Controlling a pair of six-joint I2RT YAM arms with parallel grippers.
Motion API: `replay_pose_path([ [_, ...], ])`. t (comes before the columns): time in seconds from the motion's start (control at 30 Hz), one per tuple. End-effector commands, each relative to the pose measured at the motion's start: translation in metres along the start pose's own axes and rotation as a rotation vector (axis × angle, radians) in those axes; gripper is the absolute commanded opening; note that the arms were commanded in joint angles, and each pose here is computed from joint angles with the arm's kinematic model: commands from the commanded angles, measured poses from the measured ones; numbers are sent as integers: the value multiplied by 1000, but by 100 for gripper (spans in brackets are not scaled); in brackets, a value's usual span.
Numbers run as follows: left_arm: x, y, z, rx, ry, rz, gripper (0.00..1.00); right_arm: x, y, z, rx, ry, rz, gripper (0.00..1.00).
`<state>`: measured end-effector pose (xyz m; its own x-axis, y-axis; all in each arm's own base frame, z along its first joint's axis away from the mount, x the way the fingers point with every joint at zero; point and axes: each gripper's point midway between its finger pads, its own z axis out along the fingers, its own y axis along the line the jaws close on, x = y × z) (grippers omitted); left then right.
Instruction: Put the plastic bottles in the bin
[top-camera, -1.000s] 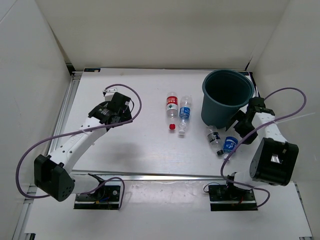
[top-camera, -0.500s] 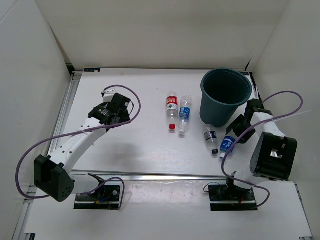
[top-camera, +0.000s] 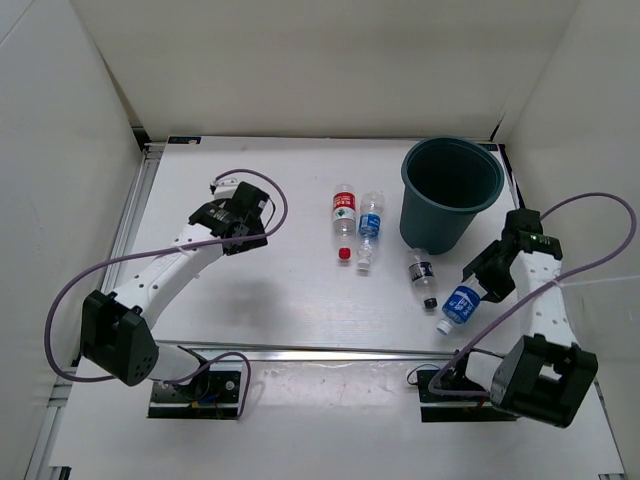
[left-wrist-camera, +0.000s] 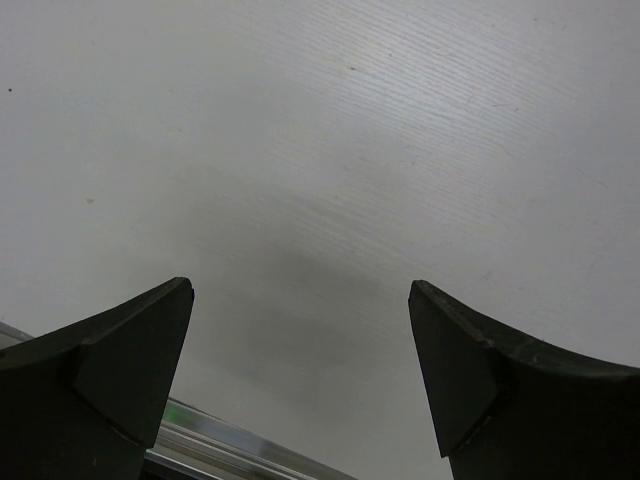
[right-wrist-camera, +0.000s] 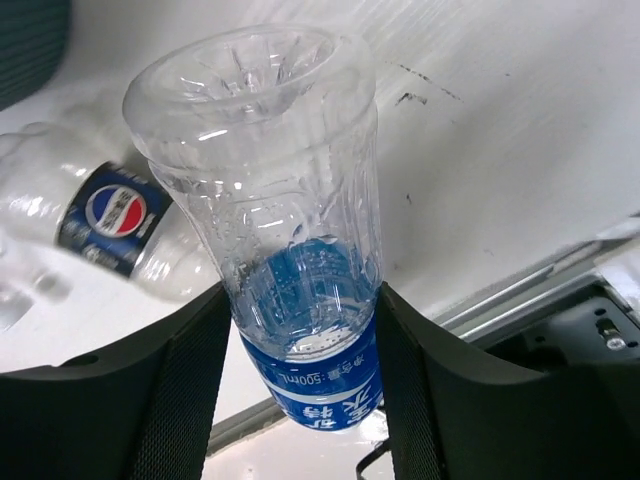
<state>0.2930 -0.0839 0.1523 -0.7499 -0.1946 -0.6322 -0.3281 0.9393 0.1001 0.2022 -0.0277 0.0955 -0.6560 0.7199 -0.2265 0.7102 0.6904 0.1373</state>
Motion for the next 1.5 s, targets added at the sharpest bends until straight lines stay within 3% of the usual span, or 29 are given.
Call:
replay_pose_path([
  [0.0, -17, -11, -11, 54, -24, -55, 100, -3, -2, -35, -12, -57, 7, 15],
  [0.27, -6, -24, -9, 114, 27, -51, 100, -57, 38, -174, -251, -372, -53, 13],
  [0.33, -6, -24, -9, 114, 27, -51, 100, -89, 58, -231, -336, -512, -53, 13],
  [0.47, -5, -25, -6, 109, 33, -47, 100, -153, 87, -290, -403, -723, -18, 13],
  [0.57, -12, -30, -8, 120, 20, -56, 100, -197, 115, -292, -451, -788, 21, 13],
  [0.8, -40, -40, -9, 123, -41, -40, 100, -248, 165, -194, -415, -674, -19, 13],
  [0.93, -62, -50, -18, 152, -81, -47, 100, -269, 200, -200, -483, -713, -71, 13],
  [1.0, -67, -55, -14, 145, -87, -48, 100, -273, 218, -205, -488, -740, -125, 27],
  [1.03, -74, -59, -16, 154, -98, -56, 100, -266, 223, -207, -493, -732, -148, 53],
  [1.1, -81, -67, -13, 154, -100, -46, 100, -259, 221, -193, -454, -703, -151, 76],
  [1.13, -86, -72, -14, 169, -103, -51, 100, -254, 221, -192, -463, -688, -158, 96],
  [1.17, -103, -82, -24, 205, -129, -64, 100, -245, 221, -195, -475, -675, -171, 100],
  [1.3, -145, -119, -33, 289, -173, -81, 100, -223, 213, -211, -511, -643, -165, 100],
  [1.37, -149, -148, -19, 334, -137, -69, 100, -212, 207, -225, -538, -644, -162, 100],
  [1.4, -171, -159, -27, 382, -167, -97, 100, -207, 208, -233, -565, -646, -159, 100],
  [1.47, -160, -189, 1, 417, -73, -137, 100, -196, 208, -248, -618, -641, -166, 100],
])
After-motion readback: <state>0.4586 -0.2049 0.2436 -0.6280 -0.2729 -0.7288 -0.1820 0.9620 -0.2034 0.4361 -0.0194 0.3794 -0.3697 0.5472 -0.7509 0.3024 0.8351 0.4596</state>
